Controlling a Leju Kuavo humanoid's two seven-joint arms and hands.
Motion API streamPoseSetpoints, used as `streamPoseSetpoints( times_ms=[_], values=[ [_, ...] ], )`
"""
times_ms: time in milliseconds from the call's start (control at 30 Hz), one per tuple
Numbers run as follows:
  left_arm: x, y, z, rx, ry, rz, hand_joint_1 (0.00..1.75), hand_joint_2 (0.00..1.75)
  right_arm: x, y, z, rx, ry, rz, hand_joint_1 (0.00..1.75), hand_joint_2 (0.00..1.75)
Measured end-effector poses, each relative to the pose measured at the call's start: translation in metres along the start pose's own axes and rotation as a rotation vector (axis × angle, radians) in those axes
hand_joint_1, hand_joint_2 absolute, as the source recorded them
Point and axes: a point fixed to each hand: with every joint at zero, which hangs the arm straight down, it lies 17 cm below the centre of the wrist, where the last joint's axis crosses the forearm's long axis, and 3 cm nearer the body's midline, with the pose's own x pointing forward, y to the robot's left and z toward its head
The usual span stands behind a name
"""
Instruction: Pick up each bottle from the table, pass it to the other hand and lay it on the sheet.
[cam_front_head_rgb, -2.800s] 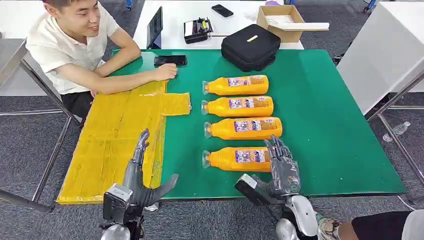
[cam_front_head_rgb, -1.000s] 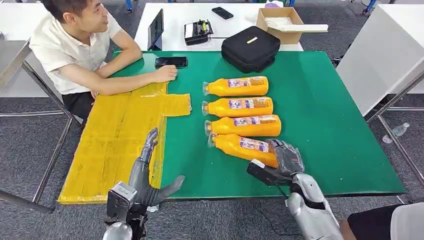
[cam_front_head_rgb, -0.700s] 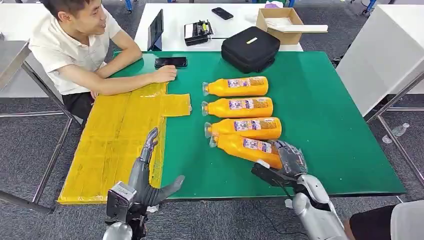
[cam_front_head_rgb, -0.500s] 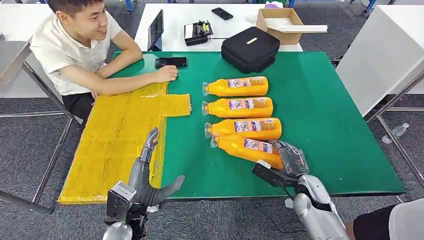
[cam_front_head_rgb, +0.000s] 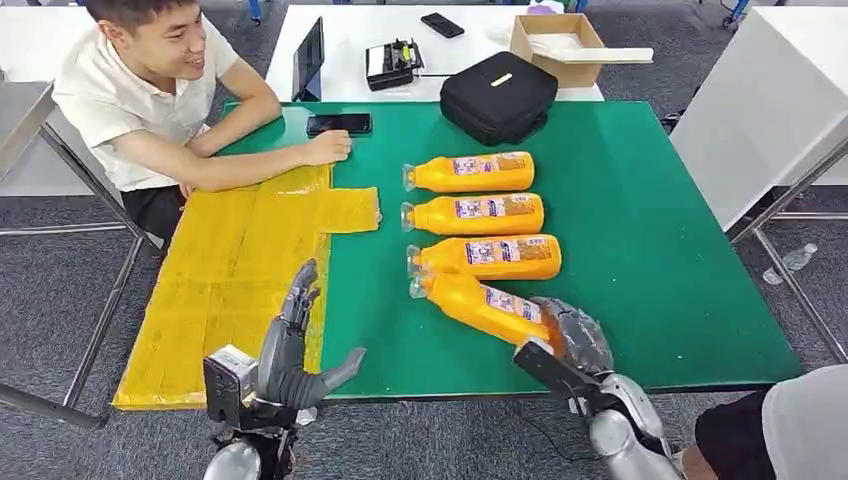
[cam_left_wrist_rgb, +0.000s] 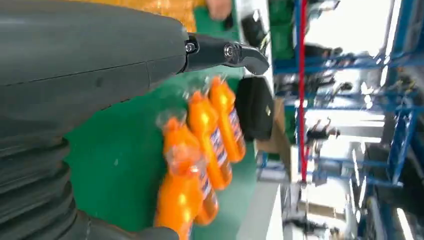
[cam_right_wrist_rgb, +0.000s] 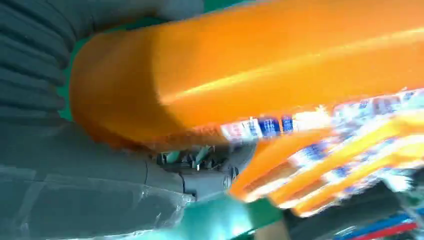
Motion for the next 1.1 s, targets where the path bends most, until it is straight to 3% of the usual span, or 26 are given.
streamPoseSetpoints(
  times_ms=[133, 233, 267, 833, 1100],
  values=[
    [-0.007, -0.002, 0.003, -0.006, 0.035, 0.089, 0.00, 1.75, 0.055, -0.005, -0.008, -0.058, -0.110, -0.082, 1.43, 1.75],
    [-0.011, -0.001, 0.004, -0.003, 0.057, 0.113, 0.00, 1.75, 0.085, -0.012, -0.015, -0.088, -0.168, -0.091, 1.08, 1.75],
    [-0.012, 0.000, 0.005, 0.001, 0.062, 0.119, 0.00, 1.75, 0.093, -0.014, -0.017, -0.099, -0.187, -0.081, 1.75, 1.75],
    [-0.004, 0.041, 0.007, 0.159, 0.008, 0.318, 0.00, 1.75, 0.183, -0.026, -0.040, -0.160, -0.371, -0.209, 1.75, 1.75],
    [-0.003, 0.029, 0.006, 0.099, -0.002, 0.452, 0.00, 1.75, 0.215, -0.011, -0.059, -0.130, -0.423, -0.187, 1.75, 1.75]
  ],
)
